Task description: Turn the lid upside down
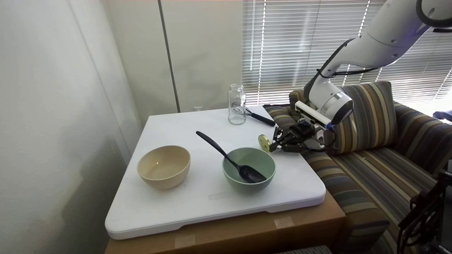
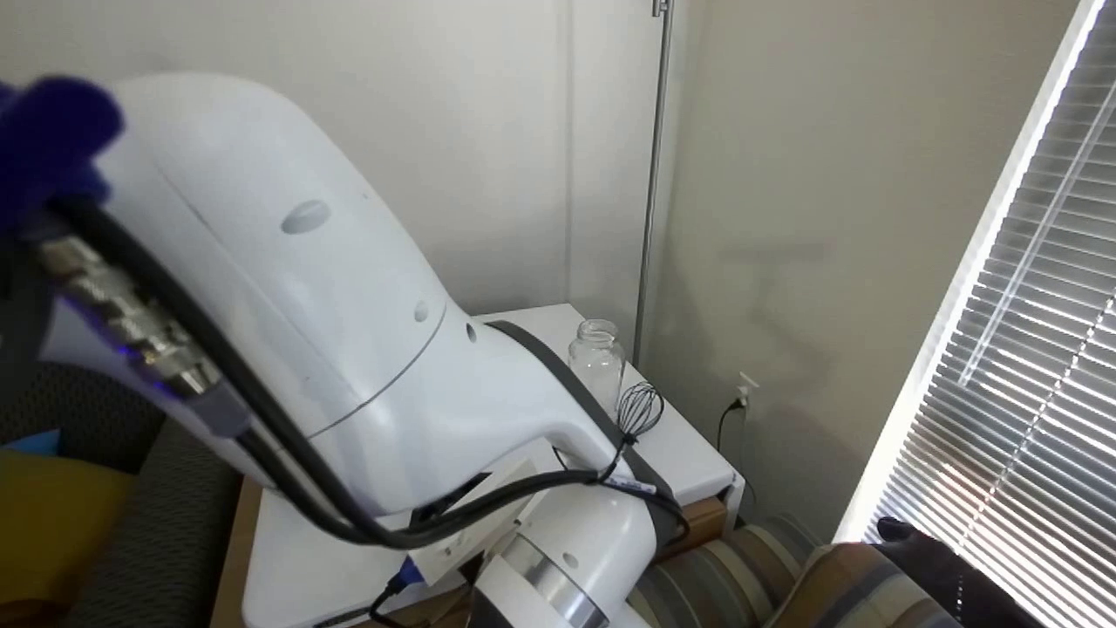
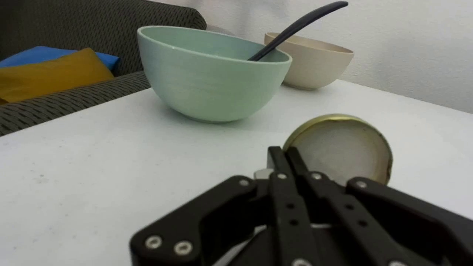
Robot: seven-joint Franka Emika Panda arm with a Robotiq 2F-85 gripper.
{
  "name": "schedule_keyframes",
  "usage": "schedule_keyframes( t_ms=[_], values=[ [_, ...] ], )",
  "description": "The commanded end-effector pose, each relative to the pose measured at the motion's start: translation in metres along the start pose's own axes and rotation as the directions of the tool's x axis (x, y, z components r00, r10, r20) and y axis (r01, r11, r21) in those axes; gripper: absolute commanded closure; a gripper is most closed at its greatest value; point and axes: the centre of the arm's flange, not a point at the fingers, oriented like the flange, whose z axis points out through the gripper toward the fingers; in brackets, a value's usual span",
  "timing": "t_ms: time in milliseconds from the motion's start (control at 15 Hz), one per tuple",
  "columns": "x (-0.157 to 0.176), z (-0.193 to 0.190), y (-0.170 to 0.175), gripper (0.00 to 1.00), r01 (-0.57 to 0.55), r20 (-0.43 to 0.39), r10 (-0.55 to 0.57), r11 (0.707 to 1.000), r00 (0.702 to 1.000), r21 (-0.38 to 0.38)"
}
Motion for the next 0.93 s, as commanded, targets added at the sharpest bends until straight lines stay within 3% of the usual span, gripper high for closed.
schedule_keyframes(
  t_ms=[0,67,133,267,333,400,600,867],
  values=[
    [0.009,-0.004,-0.009,0.88,-0.01,0.01,0.01,1.0,1.0,0.016],
    [0.009,-0.004,-0.009,0.8,-0.012,0.007,0.012,1.0,1.0,0.016],
    [0.009,-0.005,-0.01,0.65,-0.012,0.006,0.012,1.0,1.0,0.017],
    [0.009,-0.007,-0.011,0.59,-0.013,0.002,0.013,1.0,1.0,0.022],
    [0.009,-0.008,-0.012,0.65,-0.012,-0.001,0.012,1.0,1.0,0.026],
    [0.009,-0.009,-0.012,0.79,-0.01,-0.003,0.01,1.0,1.0,0.029],
    [0.008,-0.015,-0.013,0.98,-0.005,-0.012,0.005,0.999,1.0,0.043],
    [0.005,-0.023,-0.014,1.0,0.013,-0.025,-0.012,0.998,1.0,0.055]
  ],
)
